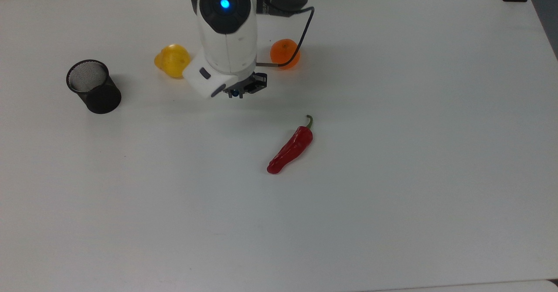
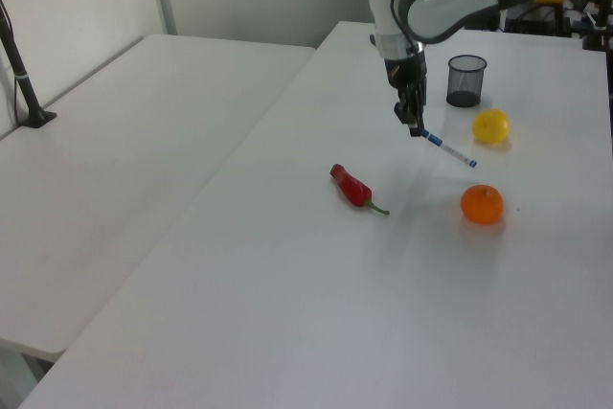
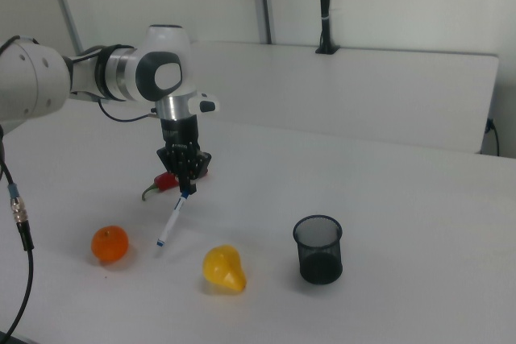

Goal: Take marker pen
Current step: 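Carry the marker past the yellow pear toward the red chili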

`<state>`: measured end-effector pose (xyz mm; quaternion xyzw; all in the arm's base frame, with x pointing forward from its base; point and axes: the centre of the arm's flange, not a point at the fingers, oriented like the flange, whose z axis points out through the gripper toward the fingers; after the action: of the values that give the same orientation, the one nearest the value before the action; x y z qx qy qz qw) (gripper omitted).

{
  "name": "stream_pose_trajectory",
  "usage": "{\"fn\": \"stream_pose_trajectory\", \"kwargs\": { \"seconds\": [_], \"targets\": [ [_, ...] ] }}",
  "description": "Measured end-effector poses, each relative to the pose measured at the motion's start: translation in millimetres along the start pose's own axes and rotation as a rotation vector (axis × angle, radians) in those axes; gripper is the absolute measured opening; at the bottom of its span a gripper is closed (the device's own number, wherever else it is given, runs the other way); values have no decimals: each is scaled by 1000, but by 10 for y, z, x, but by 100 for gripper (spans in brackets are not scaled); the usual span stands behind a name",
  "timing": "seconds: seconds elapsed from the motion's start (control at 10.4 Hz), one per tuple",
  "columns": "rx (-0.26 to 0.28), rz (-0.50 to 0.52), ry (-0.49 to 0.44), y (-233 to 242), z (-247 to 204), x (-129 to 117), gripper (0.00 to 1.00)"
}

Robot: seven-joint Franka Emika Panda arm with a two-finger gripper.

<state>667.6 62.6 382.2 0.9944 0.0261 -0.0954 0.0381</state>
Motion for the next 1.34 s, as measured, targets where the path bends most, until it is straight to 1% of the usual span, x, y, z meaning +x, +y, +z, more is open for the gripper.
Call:
{"fn": "stream_pose_trajectory", "kwargs": {
  "seconds": [0.29, 0.48, 0.58, 0.67, 0.77, 0.96, 1.05, 1.15, 1.34],
  "targets": [
    [-62, -82, -68, -184, 375, 45, 19],
    [-73, -104, -93, -264, 529, 50, 22],
    [-73, -107, -100, -277, 573, 54, 30],
    [-74, -108, -105, -281, 603, 59, 33],
    [-74, -108, -108, -282, 622, 63, 39],
    [-74, -108, -107, -282, 621, 66, 66],
    [-74, -105, -98, -264, 576, 78, 86],
    [-72, -99, -82, -222, 485, 85, 100],
    [-62, -66, -17, -5, 77, 34, 100]
  ]
}}
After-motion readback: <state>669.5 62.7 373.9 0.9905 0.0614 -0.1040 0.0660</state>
